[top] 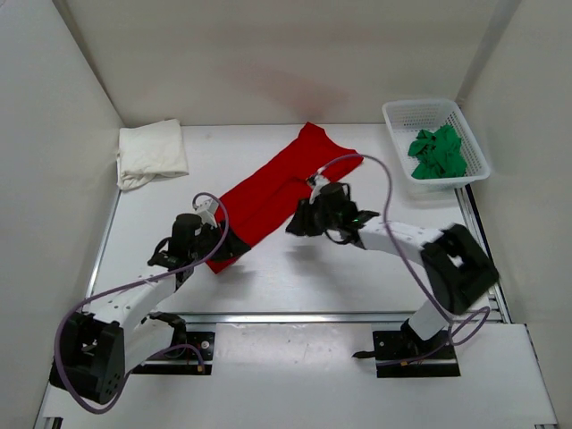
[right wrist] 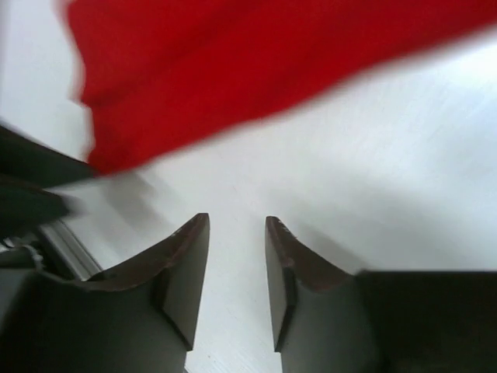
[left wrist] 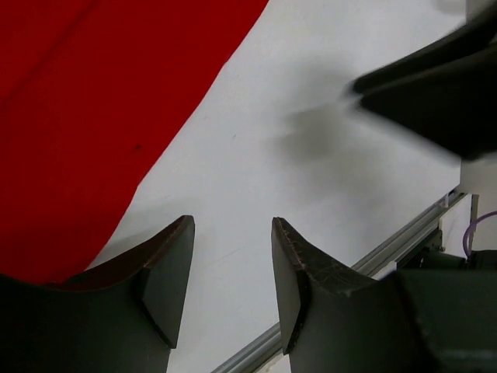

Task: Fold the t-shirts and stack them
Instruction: Rotate the tshirt 90 degrees, then grab the bottom of the folded rectangular tshirt with both arms, then fold the folded rectangular tshirt in 1/3 of the way

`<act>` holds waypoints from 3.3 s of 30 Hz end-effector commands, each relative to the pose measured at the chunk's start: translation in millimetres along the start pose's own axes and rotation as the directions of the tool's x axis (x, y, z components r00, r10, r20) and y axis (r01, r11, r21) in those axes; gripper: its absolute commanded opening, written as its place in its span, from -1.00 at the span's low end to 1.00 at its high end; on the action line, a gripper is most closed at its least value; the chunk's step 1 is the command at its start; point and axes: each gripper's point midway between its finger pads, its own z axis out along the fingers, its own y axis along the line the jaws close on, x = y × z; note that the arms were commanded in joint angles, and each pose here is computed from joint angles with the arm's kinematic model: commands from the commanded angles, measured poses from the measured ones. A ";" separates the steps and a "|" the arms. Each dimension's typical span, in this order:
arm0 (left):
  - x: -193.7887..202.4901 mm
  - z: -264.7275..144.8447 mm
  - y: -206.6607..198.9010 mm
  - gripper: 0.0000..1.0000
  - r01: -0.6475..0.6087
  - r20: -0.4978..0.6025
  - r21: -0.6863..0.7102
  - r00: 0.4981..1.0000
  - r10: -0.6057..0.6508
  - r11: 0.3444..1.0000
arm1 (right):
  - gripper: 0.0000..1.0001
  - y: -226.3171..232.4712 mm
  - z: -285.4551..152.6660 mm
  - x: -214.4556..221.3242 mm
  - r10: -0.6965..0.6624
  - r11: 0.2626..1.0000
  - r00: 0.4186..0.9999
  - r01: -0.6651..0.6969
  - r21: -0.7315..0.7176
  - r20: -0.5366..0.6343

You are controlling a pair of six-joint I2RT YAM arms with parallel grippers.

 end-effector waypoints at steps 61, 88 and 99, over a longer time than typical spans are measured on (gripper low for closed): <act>139.6 36.6 -51.5 -0.90 -0.147 -0.390 0.146 0.900 0.193 0.978 | -1.00 -86.4 -140.4 185.2 0.451 0.856 0.892 -0.423 0.298 -0.028; -117.8 121.6 -82.5 -1.00 0.006 -0.046 0.061 0.999 -0.003 0.998 | -1.00 -140.0 -97.4 -65.0 0.251 0.938 0.956 -0.279 0.205 0.151; -135.9 190.6 -47.1 -0.68 0.063 -0.086 -0.031 0.994 -0.065 0.998 | -0.99 -197.8 -45.7 -98.4 0.277 0.921 0.956 -0.292 0.257 0.093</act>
